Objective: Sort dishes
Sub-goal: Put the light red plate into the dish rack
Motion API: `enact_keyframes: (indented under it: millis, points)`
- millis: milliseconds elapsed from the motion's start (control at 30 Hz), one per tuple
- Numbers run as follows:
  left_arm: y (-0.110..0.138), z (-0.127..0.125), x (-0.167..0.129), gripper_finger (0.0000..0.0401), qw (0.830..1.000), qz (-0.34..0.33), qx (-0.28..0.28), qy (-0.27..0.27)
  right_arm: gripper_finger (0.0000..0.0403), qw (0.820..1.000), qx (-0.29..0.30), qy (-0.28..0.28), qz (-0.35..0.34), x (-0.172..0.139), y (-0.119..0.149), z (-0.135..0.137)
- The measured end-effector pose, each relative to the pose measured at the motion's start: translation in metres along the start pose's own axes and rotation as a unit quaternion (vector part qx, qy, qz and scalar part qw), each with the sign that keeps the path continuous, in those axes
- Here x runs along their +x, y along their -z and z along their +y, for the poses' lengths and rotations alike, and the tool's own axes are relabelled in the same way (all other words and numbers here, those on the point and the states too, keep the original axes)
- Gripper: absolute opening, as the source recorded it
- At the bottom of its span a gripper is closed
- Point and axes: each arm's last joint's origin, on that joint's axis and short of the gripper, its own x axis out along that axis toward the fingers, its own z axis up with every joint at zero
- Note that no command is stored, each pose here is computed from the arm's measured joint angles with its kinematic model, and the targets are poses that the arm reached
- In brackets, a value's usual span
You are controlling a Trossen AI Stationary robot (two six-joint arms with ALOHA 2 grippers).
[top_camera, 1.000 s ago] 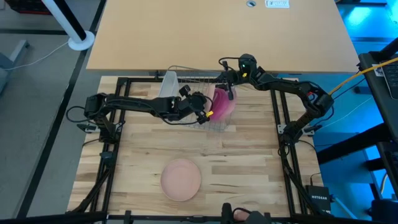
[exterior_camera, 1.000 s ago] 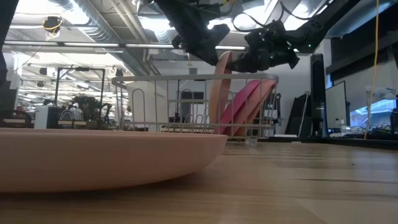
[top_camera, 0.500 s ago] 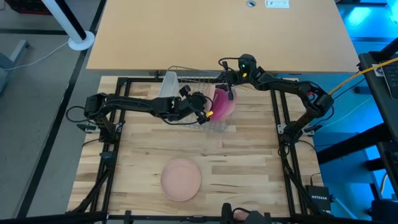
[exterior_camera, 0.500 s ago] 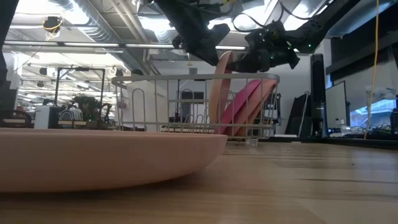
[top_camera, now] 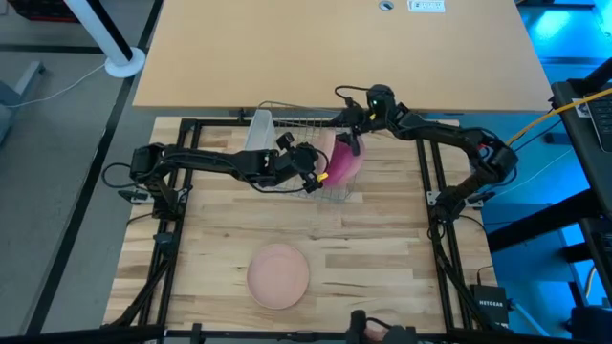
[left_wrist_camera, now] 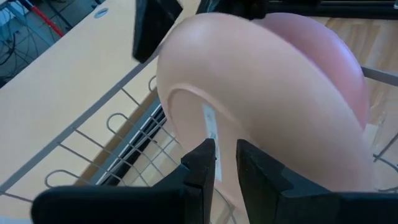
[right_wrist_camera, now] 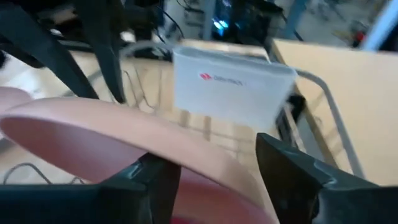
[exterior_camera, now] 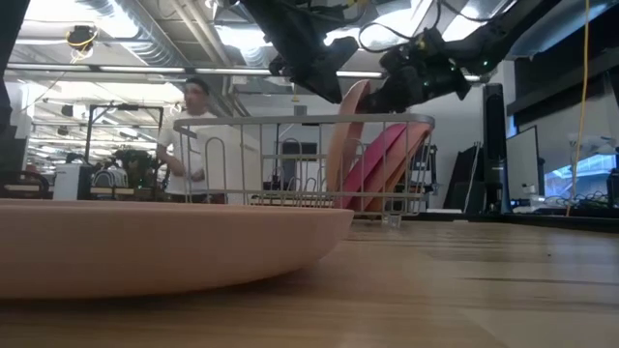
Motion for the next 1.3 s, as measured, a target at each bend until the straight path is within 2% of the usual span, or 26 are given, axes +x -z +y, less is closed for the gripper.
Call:
enact_keyframes:
  millis: [200,433,633,1067,1200,1300]
  points:
    - [0.0,-0.001,-0.001,0.006,1.0,-0.001,0.001,-0.001,0.0213,0.996,0.023,0.065,0.062,-0.018,-0.01,0.009]
    - [0.0,-0.001,-0.001,0.006,1.0,-0.001,0.001,-0.002,0.0214,0.992,0.054,0.058,0.102,-0.025,-0.007,0.017]
    - [0.001,-0.005,-0.004,0.006,1.0,-0.001,0.005,0.001,0.0214,0.983,0.076,0.075,0.15,-0.027,0.0,0.02]
    - [0.002,-0.024,-0.019,0.006,0.999,-0.01,0.019,0.027,0.0214,0.973,0.042,0.134,0.183,-0.032,-0.002,0.018]
    - [-0.003,-0.029,-0.037,0.006,0.999,-0.006,0.024,0.041,0.0214,0.971,0.001,0.158,0.181,-0.042,-0.014,0.022]
    - [-0.008,-0.03,-0.059,0.006,0.998,0.001,-0.006,0.056,0.0214,0.967,-0.013,0.181,0.176,-0.054,-0.026,0.028]
